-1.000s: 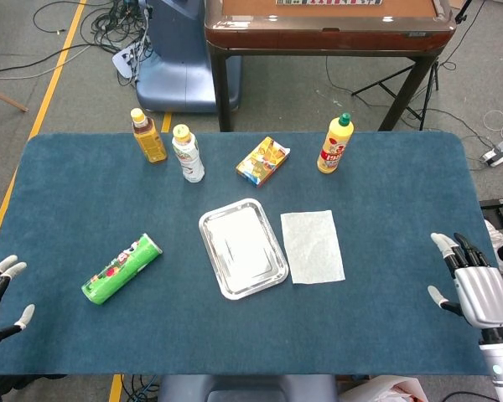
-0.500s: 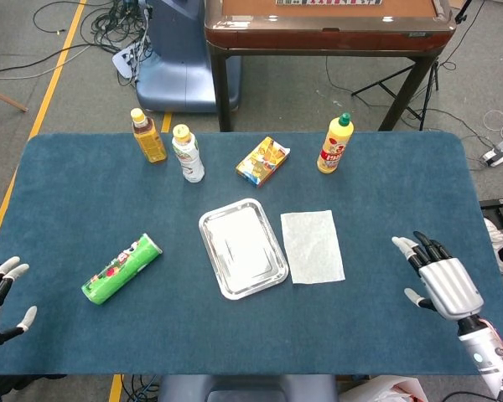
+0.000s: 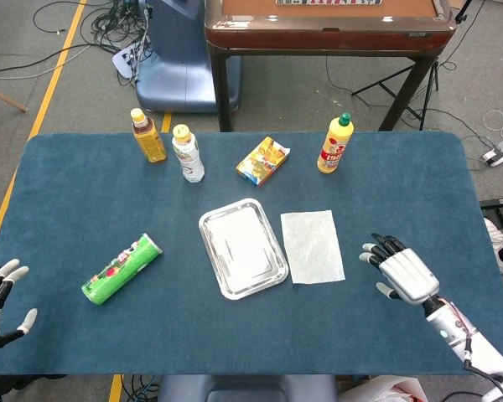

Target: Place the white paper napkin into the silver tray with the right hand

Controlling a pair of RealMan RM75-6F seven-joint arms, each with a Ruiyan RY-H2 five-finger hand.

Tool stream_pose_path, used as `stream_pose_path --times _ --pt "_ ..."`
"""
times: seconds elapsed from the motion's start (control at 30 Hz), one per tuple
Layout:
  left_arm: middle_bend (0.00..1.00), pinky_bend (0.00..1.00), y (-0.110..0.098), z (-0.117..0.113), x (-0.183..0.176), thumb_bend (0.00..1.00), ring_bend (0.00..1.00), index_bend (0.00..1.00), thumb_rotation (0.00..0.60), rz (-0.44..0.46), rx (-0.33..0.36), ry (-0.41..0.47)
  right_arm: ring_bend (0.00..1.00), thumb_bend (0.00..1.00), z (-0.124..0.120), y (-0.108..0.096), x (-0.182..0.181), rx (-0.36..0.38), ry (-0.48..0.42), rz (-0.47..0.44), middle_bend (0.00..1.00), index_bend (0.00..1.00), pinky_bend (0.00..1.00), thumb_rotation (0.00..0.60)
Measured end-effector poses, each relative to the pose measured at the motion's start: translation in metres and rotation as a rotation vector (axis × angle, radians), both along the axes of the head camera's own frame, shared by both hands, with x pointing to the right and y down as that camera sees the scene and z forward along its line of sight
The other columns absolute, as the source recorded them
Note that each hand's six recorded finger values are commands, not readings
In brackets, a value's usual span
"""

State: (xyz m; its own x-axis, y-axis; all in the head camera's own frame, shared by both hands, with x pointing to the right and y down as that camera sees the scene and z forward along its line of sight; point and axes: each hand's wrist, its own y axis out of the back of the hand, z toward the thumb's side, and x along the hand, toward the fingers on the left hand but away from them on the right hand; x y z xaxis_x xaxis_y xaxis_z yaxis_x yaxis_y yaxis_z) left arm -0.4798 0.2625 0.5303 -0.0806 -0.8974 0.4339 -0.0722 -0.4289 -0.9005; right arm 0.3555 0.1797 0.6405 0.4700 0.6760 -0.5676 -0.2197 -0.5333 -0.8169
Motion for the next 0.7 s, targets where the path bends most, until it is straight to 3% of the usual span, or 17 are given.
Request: stream_pose_path --times 0.7 --pt "0.12 0.00 0.003 -0.002 -0.005 0.27 0.11 0.19 0.600 -0.015 0.005 -0.007 0.12 0.27 0.069 -0.005 -0.023 -0.029 0.030 -0.130 0.27 0.40 0.19 0.600"
